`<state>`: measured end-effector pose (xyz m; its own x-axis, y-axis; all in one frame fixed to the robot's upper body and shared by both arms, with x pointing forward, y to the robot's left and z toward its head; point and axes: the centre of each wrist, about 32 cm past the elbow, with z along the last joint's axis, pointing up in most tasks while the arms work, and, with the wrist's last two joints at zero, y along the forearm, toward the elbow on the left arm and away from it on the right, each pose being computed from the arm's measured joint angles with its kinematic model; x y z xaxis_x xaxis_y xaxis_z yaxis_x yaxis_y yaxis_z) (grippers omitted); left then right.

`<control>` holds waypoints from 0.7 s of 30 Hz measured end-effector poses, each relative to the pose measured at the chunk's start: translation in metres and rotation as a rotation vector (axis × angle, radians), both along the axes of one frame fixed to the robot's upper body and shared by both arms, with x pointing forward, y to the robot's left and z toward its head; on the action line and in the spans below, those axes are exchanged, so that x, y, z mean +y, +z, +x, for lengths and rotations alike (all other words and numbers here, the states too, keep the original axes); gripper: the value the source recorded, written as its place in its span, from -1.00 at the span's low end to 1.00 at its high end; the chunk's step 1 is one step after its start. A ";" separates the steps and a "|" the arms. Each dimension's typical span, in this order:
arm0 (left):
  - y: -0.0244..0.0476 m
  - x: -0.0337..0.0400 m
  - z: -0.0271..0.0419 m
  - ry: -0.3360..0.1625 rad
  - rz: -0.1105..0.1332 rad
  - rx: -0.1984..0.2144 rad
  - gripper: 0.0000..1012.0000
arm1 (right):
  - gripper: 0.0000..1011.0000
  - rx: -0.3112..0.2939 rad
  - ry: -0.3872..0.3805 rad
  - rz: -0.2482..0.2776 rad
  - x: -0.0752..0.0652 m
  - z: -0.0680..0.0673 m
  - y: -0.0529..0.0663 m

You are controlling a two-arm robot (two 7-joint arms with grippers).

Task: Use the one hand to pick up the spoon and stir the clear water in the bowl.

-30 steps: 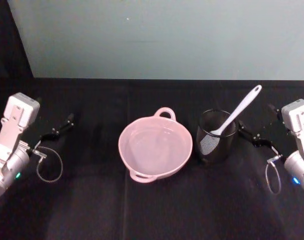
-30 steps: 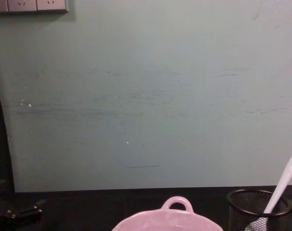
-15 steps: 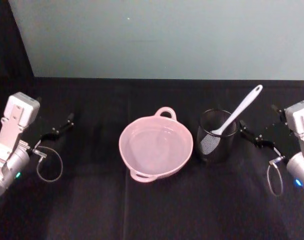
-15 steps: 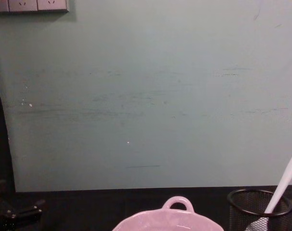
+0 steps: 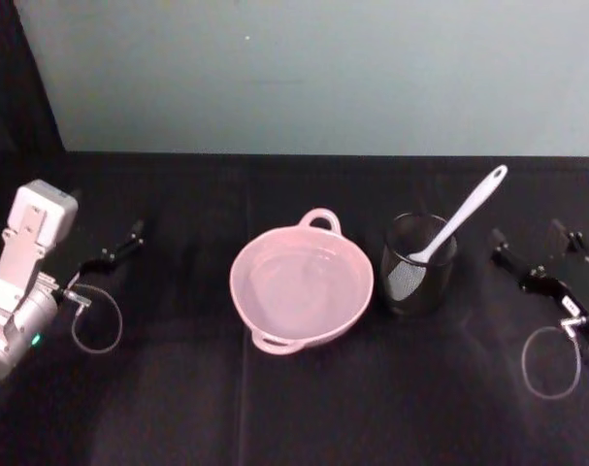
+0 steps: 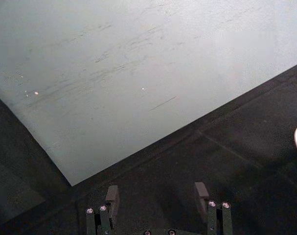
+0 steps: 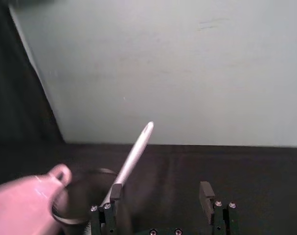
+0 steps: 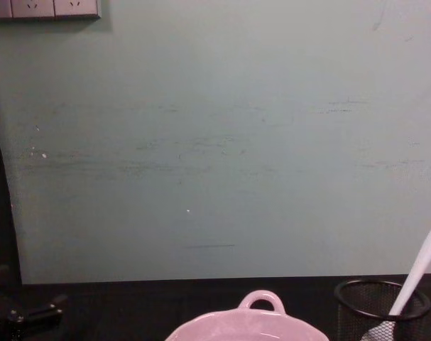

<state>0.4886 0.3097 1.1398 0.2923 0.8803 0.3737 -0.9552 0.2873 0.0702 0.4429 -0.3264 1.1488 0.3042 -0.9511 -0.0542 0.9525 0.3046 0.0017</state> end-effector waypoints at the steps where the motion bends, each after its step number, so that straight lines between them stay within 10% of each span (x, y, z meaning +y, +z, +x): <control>1: 0.0000 0.0000 0.0000 0.000 0.000 0.000 1.00 | 0.98 0.005 0.005 0.040 0.000 0.000 0.000; 9: 0.0000 0.0000 0.0000 0.000 0.000 0.000 1.00 | 0.98 0.071 0.075 0.374 -0.002 0.013 -0.006; 21: 0.0000 0.0000 0.0000 0.000 0.000 0.000 1.00 | 0.98 0.097 0.146 0.611 -0.001 0.053 -0.013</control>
